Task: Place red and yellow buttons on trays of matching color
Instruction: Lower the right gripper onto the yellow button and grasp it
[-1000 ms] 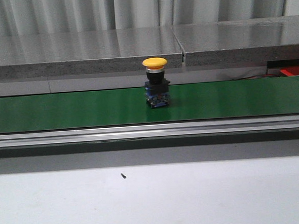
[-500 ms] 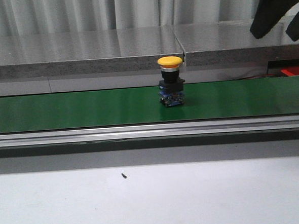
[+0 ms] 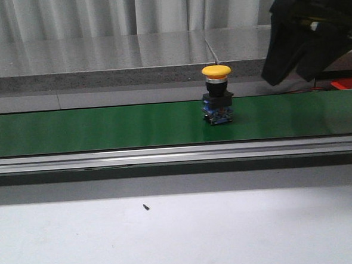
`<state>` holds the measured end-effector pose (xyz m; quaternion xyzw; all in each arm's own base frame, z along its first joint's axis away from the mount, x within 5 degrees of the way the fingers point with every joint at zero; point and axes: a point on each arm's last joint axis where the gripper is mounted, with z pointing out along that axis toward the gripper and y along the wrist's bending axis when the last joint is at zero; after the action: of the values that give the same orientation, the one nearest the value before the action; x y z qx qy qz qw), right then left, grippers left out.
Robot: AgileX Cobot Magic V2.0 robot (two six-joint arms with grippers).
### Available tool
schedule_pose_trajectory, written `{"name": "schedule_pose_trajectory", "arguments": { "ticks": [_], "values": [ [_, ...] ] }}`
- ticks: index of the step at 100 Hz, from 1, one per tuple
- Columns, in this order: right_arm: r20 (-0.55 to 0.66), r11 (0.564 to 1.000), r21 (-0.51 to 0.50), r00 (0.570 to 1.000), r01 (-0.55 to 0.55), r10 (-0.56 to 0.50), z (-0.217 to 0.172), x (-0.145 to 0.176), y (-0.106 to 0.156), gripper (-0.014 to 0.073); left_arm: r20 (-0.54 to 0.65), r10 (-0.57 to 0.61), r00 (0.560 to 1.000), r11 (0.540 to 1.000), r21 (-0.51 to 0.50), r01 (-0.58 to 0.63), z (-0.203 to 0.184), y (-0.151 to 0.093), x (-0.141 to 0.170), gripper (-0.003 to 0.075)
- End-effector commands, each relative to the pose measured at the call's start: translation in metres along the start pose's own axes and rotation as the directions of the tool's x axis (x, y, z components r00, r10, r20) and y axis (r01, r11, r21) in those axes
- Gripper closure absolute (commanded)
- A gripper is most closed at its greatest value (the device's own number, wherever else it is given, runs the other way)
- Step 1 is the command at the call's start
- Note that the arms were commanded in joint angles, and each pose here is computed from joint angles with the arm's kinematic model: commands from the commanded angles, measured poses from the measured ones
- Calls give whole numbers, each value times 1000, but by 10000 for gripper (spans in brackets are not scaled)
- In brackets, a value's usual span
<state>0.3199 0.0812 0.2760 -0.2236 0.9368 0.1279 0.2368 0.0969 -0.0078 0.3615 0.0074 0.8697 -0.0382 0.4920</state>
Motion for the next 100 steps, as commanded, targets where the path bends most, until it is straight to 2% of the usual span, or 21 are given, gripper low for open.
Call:
{"name": "schedule_pose_trajectory", "arguments": {
  "ticks": [1,25,55,62,77,84,100],
  "values": [
    [77,999,-9,996,41,-40,-7,-18,9,54,88,-5,996,1000,18,4,-4,-2,-13,739],
    [68,996,-37,995,75,-72,17,-42,16,54,88,-5,996,1000,18,4,-4,-2,-13,739],
    [132,997,-62,991,40,-31,32,-63,12,62,88,-5,996,1000,18,4,-4,-2,-13,739],
    [141,998,-54,990,36,-28,36,-64,11,106,88,-5,996,1000,18,4,-4,-2,-13,739],
    [130,998,-54,991,33,-26,41,-64,9,310,88,-5,996,1000,18,4,-4,-2,-13,739],
    [135,998,-52,991,34,-26,40,-64,9,377,88,-5,996,1000,18,4,-4,-2,-13,739],
    [160,998,-46,987,38,-31,29,-66,11,401,88,-5,996,1000,18,4,-4,-2,-13,739]
  ]
}}
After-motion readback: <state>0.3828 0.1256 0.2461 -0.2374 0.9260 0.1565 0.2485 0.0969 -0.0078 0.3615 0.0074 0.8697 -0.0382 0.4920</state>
